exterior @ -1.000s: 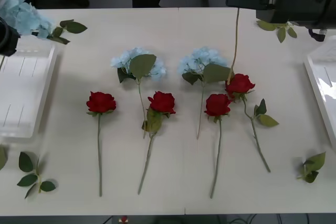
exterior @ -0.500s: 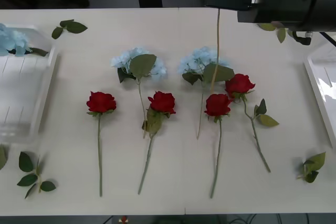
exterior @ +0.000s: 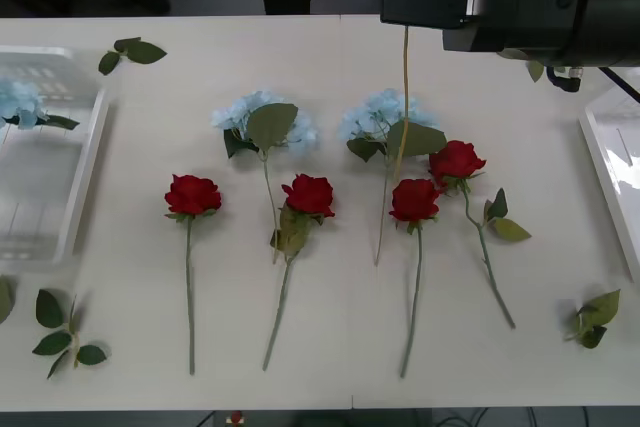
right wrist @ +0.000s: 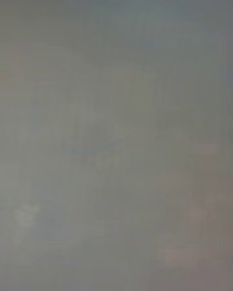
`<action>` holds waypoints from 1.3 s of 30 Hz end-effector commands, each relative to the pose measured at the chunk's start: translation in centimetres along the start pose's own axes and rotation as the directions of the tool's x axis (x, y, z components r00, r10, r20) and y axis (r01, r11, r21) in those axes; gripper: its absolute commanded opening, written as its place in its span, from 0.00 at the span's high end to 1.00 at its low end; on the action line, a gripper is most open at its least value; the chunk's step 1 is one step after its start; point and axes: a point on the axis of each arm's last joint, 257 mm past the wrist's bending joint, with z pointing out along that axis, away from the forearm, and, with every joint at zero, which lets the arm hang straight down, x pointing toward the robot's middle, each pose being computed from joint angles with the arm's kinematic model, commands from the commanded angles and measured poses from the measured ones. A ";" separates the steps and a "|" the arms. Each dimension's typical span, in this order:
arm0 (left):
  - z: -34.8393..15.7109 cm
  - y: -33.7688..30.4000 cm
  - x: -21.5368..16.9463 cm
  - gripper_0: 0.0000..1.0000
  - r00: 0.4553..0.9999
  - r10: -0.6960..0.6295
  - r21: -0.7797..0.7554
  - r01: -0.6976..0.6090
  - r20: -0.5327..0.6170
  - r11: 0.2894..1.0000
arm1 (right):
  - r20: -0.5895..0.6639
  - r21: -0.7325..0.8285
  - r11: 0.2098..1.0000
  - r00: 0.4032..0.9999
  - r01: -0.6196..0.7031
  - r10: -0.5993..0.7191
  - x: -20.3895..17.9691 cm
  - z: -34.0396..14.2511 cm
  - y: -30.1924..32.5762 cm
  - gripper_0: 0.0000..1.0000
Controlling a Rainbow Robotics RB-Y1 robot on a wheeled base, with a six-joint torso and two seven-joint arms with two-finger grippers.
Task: Place the red flowers into the right box and the blue flowers into the left box. If a person shows an open palm, hand one flower to the person first, then continue sorting.
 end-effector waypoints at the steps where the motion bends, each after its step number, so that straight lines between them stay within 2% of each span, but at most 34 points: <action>1: -1.3 1.2 -1.7 0.72 0.999 0.021 -0.021 -0.020 0.037 1.000 | -0.011 0.020 1.000 1.000 -0.019 0.019 0.1 0.1 -0.1 1.00; 5: -1.4 0.3 -2.3 0.59 0.998 0.016 0.011 -0.017 0.056 1.000 | -0.014 0.033 0.999 1.000 -0.013 0.013 0.3 0.3 -0.5 1.00; 6: -1.5 0.0 -2.6 0.48 0.998 0.018 0.021 -0.020 0.065 1.000 | -0.014 0.028 0.999 1.000 -0.016 0.016 0.4 0.4 -0.4 1.00; 9: -2.3 -1.6 -4.2 0.30 0.994 0.051 0.054 -0.056 0.094 0.997 | -0.011 0.025 1.000 1.000 -0.016 0.017 0.3 0.6 -0.4 1.00; 11: -3.4 -3.9 -6.1 0.25 0.989 0.078 0.105 -0.091 0.125 0.990 | -0.011 0.025 1.000 1.000 -0.015 0.015 0.3 0.5 -0.4 1.00; 14: -5.2 -8.2 -8.7 0.23 0.978 0.086 0.215 -0.127 0.188 0.968 | -0.008 0.025 1.000 1.000 -0.013 0.013 0.2 0.5 -0.4 1.00; 18: -8.5 -15.7 -11.7 0.10 0.951 0.047 0.422 -0.180 0.305 0.889 | -0.002 0.042 0.999 1.000 0.010 -0.010 -0.2 0.4 -0.7 1.00; 20: -10.2 -19.1 -12.5 0.04 0.932 0.030 0.516 -0.227 0.362 0.826 | -0.002 0.091 0.991 0.995 0.100 -0.101 -1.1 -0.1 -1.4 1.00; 23: -11.3 -20.7 -12.4 0.03 0.920 0.046 0.555 -0.274 0.389 0.786 | 0.005 0.162 0.960 0.973 0.227 -0.231 -3.0 -1.3 -2.4 1.00; 27: -11.4 -21.1 -11.9 0.03 0.921 0.082 0.556 -0.299 0.381 0.775 | -0.007 0.227 0.905 0.930 0.360 -0.368 -5.0 -2.5 -3.0 1.00; 30: -11.0 -20.8 -11.5 0.03 0.923 0.113 0.540 -0.311 0.367 0.782 | -0.039 0.276 0.836 0.874 0.475 -0.484 -6.2 -2.9 -3.8 1.00; 31: -10.9 -20.6 -11.4 0.03 0.924 0.119 0.534 -0.312 0.364 0.786 | -0.049 0.302 0.786 0.832 0.539 -0.552 -7.0 -3.0 -4.1 1.00; 33: -10.7 -20.5 -11.4 0.03 0.924 0.124 0.527 -0.312 0.361 0.790 | -0.059 0.325 0.734 0.787 0.597 -0.614 -7.8 -3.2 -4.5 1.00; 39: -10.6 -20.4 -11.3 0.03 0.926 0.123 0.526 -0.308 0.358 0.792 | -0.076 0.366 0.610 0.676 0.703 -0.733 -9.3 -2.9 -5.0 1.00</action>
